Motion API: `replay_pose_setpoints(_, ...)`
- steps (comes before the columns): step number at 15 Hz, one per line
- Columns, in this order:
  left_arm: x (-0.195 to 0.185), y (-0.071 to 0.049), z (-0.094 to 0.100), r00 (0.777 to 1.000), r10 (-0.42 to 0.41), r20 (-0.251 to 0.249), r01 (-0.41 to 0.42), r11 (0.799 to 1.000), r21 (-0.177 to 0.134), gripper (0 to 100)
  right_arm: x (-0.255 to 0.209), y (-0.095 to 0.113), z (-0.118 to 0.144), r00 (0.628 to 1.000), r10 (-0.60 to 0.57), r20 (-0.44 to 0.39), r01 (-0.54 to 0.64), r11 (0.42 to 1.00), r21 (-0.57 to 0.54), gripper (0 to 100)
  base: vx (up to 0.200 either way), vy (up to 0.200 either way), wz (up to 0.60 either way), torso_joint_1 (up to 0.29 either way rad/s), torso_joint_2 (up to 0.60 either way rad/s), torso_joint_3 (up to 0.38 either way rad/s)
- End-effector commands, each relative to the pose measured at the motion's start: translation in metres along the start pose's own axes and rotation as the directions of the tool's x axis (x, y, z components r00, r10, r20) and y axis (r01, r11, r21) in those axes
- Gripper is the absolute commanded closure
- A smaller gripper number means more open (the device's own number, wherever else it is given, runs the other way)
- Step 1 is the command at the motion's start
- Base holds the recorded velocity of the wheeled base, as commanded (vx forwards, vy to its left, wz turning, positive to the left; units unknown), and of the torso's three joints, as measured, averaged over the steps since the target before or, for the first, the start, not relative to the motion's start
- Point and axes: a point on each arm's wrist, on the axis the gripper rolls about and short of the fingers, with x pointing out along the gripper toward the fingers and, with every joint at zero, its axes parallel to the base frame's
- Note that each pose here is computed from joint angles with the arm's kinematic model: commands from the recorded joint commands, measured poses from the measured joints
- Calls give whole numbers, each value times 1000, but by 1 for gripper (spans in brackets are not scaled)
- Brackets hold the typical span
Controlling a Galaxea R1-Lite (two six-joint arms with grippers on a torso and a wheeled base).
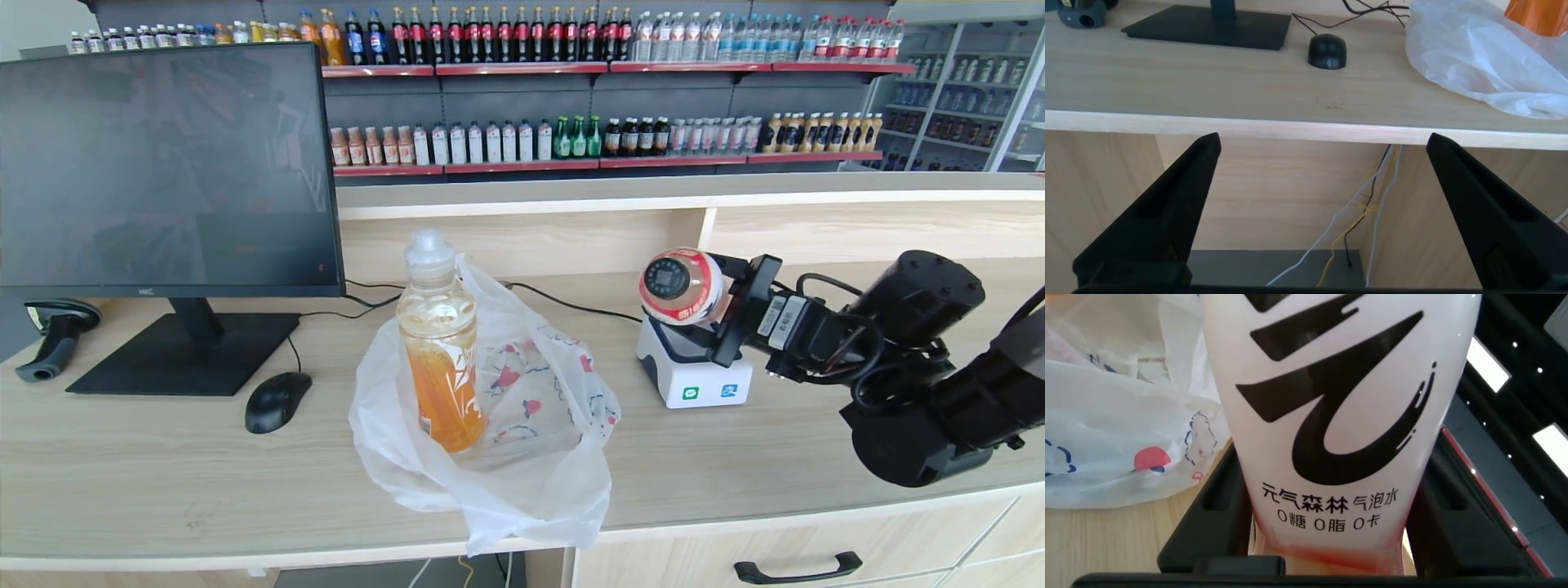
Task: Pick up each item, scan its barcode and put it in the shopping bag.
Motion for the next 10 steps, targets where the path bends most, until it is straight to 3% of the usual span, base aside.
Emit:
replay_pose_setpoints(1, 0, 0, 0, 1000, 0, 1, 0, 1000, -1, 0, -5, -22, 19, 999, -49, 21, 49, 998, -26, 100, 0, 0, 0, 0, 0, 0)
replay_pose_setpoints(3, 0, 0, 0, 1000, 0, 1, 0, 1000, -1, 0, -10, -27, 30, 998, -61, 23, 60, 998, 21, 100, 0, 0, 0, 0, 0, 0)
replay_pose_setpoints(4, 0, 0, 0, 1000, 0, 1, 0, 1000, -1, 0, -16, -25, 44, 997, -74, 6, 73, 988, 135, 100, 0, 0, 0, 0, 0, 0)
replay_pose_setpoints(5, 0, 0, 0, 1000, 0, 1, 0, 1000, -1, 0, -20, -24, 55, 994, -108, -25, 111, 979, 173, 100, 0, 0, 0, 0, 0, 0)
replay_pose_setpoints(8, 0, 0, 0, 1000, 0, 1, 0, 1000, -1, 0, -31, -30, 80, 966, -235, -111, 252, 954, 165, 100, 0, 0, 0, 0, 0, 0)
replay_pose_setpoints(10, 0, 0, 0, 1000, 0, 1, 0, 1000, -1, 0, -28, -21, 89, 963, -238, -123, 262, 932, 249, 100, 0, 0, 0, 0, 0, 0)
